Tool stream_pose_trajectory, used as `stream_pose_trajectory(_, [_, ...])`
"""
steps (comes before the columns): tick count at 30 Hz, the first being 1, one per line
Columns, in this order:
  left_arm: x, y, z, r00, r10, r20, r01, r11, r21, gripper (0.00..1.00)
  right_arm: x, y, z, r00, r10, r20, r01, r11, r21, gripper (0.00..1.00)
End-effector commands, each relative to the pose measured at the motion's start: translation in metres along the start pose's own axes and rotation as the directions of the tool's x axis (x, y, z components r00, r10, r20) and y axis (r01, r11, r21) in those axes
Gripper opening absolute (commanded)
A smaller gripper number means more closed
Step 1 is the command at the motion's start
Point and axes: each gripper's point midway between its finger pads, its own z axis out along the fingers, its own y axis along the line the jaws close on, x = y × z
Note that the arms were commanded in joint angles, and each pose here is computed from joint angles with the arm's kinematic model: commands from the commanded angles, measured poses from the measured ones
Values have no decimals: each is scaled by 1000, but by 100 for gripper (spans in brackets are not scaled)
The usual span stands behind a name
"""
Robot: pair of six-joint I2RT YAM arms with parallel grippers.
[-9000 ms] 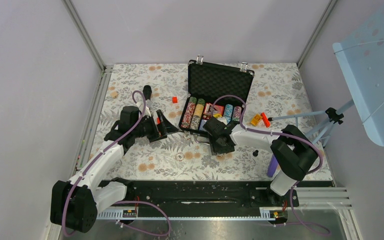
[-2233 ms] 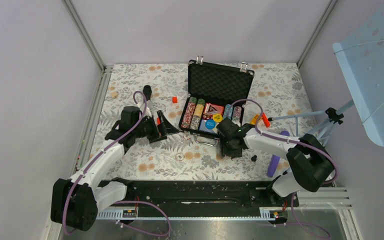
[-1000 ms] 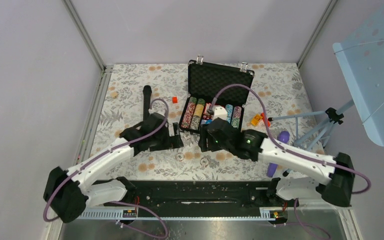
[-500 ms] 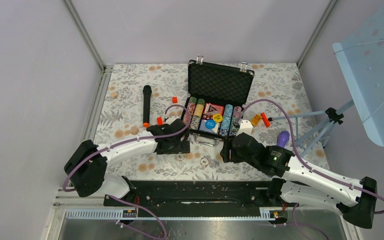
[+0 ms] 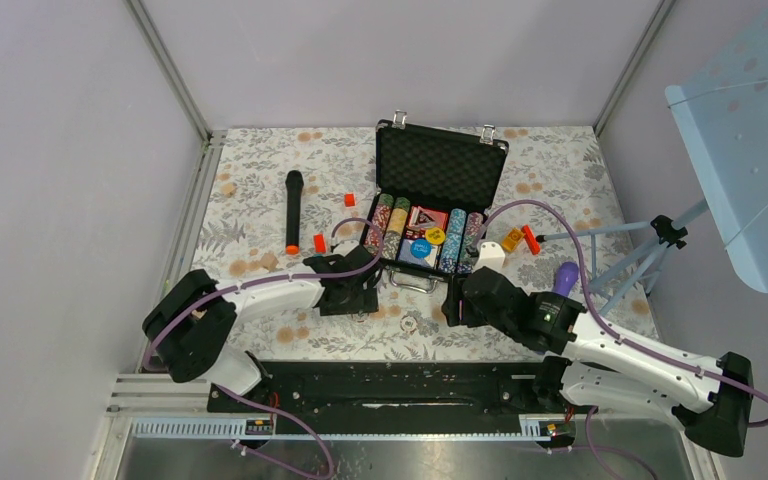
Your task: Pack up texas hold em set
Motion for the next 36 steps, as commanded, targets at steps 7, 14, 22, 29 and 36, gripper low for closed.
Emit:
stream_pose_trajectory(7, [6, -3, 9, 1000, -17, -16, 17, 1000, 1, 69, 3, -11, 4, 1000, 16, -1, -16, 999, 48, 64])
stream_pose_trajectory(14, [13, -2, 11, 999, 23, -28, -24, 998, -57, 65, 6, -13, 5, 1000, 14, -7, -13, 998, 56, 64])
stream_pose_trajectory(22, [21, -2, 13, 997, 52, -49, -57, 993, -100, 59, 8, -15, 6, 1000, 13, -8, -13, 998, 59, 65])
stream_pose_trajectory(29, [28, 5, 8, 997, 57, -58, -63, 991, -117, 54, 9, -15, 7, 1000, 13, -12, -12, 998, 65, 65])
stream_pose_trajectory(36, [36, 5, 11, 992, 88, -86, -100, 985, -143, 47, 9, -16, 8, 1000, 13, -12, -12, 998, 68, 65])
